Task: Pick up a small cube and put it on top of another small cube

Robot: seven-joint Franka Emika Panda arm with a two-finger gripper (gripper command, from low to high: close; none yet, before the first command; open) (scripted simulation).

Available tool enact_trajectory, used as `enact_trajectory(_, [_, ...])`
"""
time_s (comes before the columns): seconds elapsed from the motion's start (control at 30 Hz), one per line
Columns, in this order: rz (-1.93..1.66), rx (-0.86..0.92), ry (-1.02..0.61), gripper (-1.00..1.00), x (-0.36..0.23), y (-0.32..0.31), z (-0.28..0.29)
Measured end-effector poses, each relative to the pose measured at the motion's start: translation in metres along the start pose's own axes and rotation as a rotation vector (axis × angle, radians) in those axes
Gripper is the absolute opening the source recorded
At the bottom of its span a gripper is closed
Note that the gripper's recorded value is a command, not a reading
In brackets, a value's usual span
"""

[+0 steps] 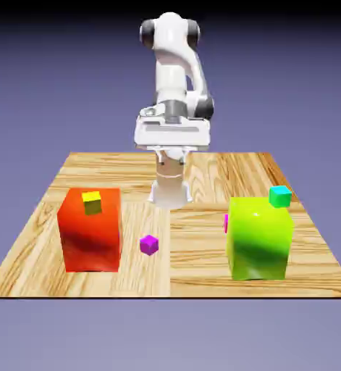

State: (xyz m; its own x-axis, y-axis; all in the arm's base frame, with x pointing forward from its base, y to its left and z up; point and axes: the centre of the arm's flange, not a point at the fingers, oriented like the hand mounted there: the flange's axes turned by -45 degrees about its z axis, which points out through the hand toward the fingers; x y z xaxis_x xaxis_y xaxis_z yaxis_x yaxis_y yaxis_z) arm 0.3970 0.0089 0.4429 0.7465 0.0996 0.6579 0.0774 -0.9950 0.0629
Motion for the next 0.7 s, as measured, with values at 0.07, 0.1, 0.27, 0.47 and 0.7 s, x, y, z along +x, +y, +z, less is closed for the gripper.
enact_trajectory(0.07, [-0.077,0.002,-0.124,0.00,-0.009,-0.007,0.027])
enact_trajectory(0.1, [-0.115,0.003,-0.187,0.00,-0.014,-0.010,0.040])
enact_trajectory(0.27, [-0.307,0.010,-0.495,0.00,-0.048,-0.023,0.100])
enact_trajectory(0.47, [-0.535,0.020,-0.859,0.00,-0.101,-0.030,0.160])
enact_trajectory(0.7, [-0.799,0.025,-1.268,0.00,-0.170,-0.027,0.212])
